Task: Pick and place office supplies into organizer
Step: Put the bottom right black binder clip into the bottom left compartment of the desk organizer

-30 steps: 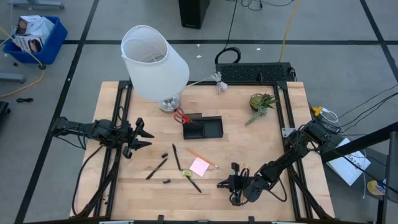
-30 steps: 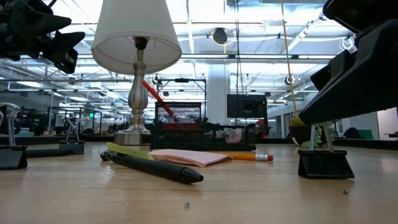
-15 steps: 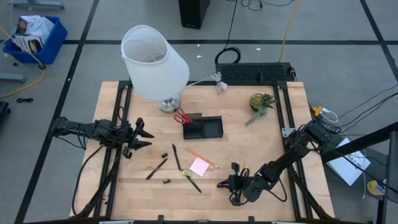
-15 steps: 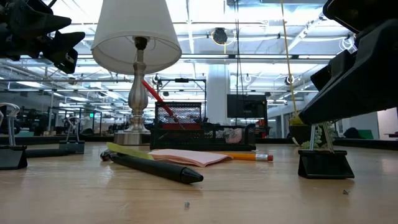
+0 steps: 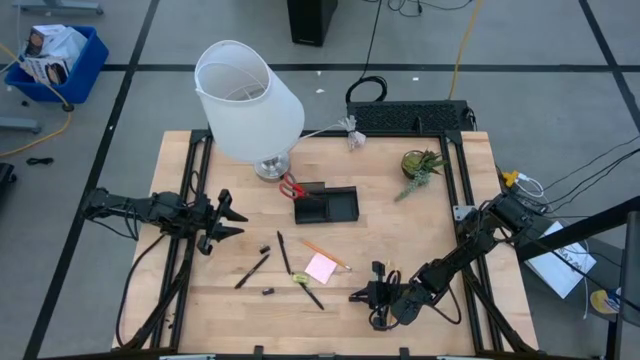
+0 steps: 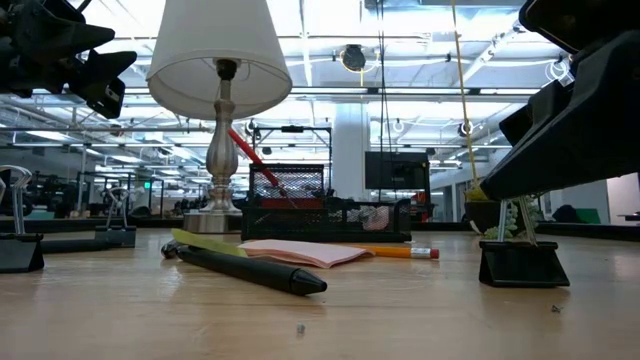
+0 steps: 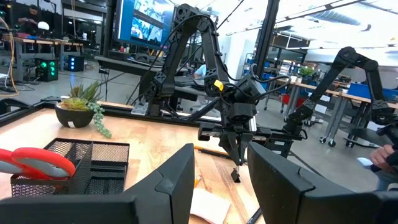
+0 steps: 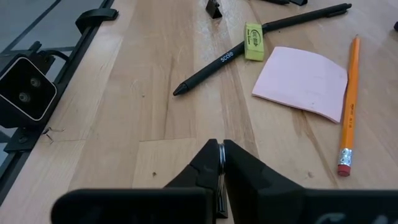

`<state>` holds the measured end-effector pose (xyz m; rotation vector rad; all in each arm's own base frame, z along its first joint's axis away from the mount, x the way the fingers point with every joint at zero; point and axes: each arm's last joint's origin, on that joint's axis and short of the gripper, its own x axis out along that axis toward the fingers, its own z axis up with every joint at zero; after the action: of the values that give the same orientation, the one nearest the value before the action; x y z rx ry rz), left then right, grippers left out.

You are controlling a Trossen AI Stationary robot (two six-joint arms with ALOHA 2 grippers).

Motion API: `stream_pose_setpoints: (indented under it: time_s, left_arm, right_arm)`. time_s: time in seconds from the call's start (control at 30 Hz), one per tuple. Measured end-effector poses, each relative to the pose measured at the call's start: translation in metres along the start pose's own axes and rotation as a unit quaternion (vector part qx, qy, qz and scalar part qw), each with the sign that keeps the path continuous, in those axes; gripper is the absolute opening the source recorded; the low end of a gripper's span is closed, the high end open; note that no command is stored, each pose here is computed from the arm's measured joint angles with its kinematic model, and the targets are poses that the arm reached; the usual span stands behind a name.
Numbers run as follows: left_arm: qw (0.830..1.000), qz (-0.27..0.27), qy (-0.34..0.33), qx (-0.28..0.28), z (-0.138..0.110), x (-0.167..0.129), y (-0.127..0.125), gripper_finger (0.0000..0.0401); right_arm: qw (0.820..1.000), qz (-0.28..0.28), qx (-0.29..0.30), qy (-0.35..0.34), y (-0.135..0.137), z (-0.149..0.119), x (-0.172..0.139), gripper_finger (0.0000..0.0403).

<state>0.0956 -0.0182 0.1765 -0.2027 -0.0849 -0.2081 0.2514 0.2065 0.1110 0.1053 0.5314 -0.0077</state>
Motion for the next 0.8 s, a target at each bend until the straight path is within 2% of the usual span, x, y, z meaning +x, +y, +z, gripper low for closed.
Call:
stream_pose_setpoints:
  time_s: [0.3, 0.5, 0.8]
  left_arm:
    - [1.000, 0.000, 0.000, 0.000, 0.000, 0.000, 0.000, 0.0152]
    - [1.000, 0.000, 0.000, 0.000, 0.000, 0.000, 0.000, 0.0152]
    - [1.000, 0.000, 0.000, 0.000, 0.000, 0.000, 0.000, 0.0152]
  right_arm:
    - [1.000, -0.003, -0.008, -0.005, -0.003, 0.002, 0.002, 0.0011]
    - [0.998, -0.001, -0.024, -0.050, -0.009, 0.017, 0.009, 0.0011]
    - [0.993, -0.048, -0.070, -0.078, -0.038, 0.037, 0.026, 0.0011]
